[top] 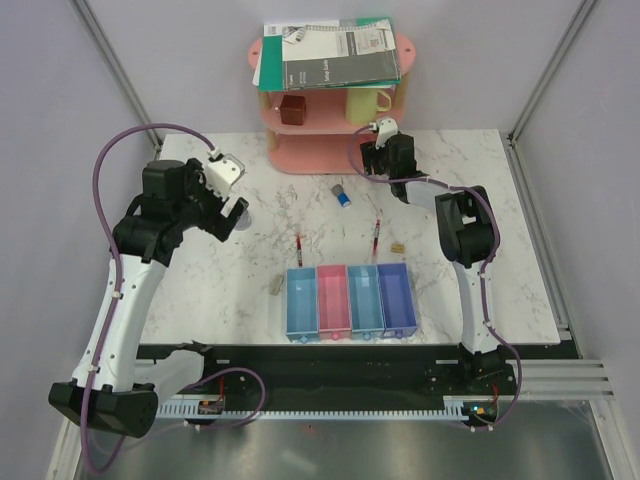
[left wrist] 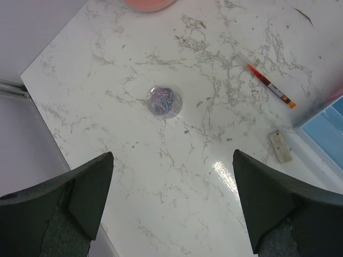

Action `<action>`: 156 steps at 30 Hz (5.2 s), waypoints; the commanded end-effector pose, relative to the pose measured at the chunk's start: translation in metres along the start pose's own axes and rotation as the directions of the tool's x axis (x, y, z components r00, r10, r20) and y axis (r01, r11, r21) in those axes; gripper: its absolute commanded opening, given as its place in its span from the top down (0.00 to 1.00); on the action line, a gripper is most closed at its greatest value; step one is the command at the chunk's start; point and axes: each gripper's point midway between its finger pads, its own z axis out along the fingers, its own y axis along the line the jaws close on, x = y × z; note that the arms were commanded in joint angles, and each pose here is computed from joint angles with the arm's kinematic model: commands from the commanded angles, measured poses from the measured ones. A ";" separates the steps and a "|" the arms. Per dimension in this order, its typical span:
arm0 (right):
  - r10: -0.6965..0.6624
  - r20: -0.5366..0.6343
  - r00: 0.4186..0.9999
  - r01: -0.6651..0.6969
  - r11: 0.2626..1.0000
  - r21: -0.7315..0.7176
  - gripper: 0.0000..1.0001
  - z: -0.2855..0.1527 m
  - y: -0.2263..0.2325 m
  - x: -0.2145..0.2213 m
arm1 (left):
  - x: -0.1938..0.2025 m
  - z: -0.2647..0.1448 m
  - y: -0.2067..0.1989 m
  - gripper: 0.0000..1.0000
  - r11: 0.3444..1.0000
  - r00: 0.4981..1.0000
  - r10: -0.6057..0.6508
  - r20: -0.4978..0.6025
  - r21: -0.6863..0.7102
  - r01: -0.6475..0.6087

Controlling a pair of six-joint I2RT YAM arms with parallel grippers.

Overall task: Sort the stationery into containers
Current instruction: Pick up the stationery from the center of the board, then place the stationery in the storage box.

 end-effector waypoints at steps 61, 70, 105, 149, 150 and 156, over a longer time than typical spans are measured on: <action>-0.714 0.104 0.693 0.720 0.676 -0.159 1.00 -0.328 0.029 -0.136 | -0.084 -0.020 -0.104 0.00 0.704 0.974 -0.193 0.117 0.709 0.054; -0.818 0.243 0.521 0.845 0.534 -0.011 1.00 -0.392 0.058 -0.159 | -0.136 -0.032 -0.125 0.00 0.409 0.925 -0.353 0.141 0.912 0.017; -0.886 0.451 0.110 0.834 0.329 0.442 1.00 -0.462 0.144 -0.201 | -0.193 -0.002 -0.177 0.00 0.041 0.918 -0.382 0.102 0.995 -0.094; -0.878 0.462 0.122 0.827 0.347 0.442 1.00 -0.439 0.165 -0.187 | -0.202 -0.053 -0.205 0.31 -0.100 0.929 -0.366 0.059 0.990 -0.102; -0.878 0.463 0.122 0.826 0.348 0.443 1.00 -0.439 0.165 -0.188 | -0.201 -0.054 -0.205 0.31 -0.103 0.929 -0.367 0.055 0.990 -0.100; -0.877 0.465 0.117 0.824 0.347 0.448 1.00 -0.439 0.165 -0.188 | -0.201 -0.060 -0.207 0.34 -0.114 0.929 -0.365 0.058 0.988 -0.107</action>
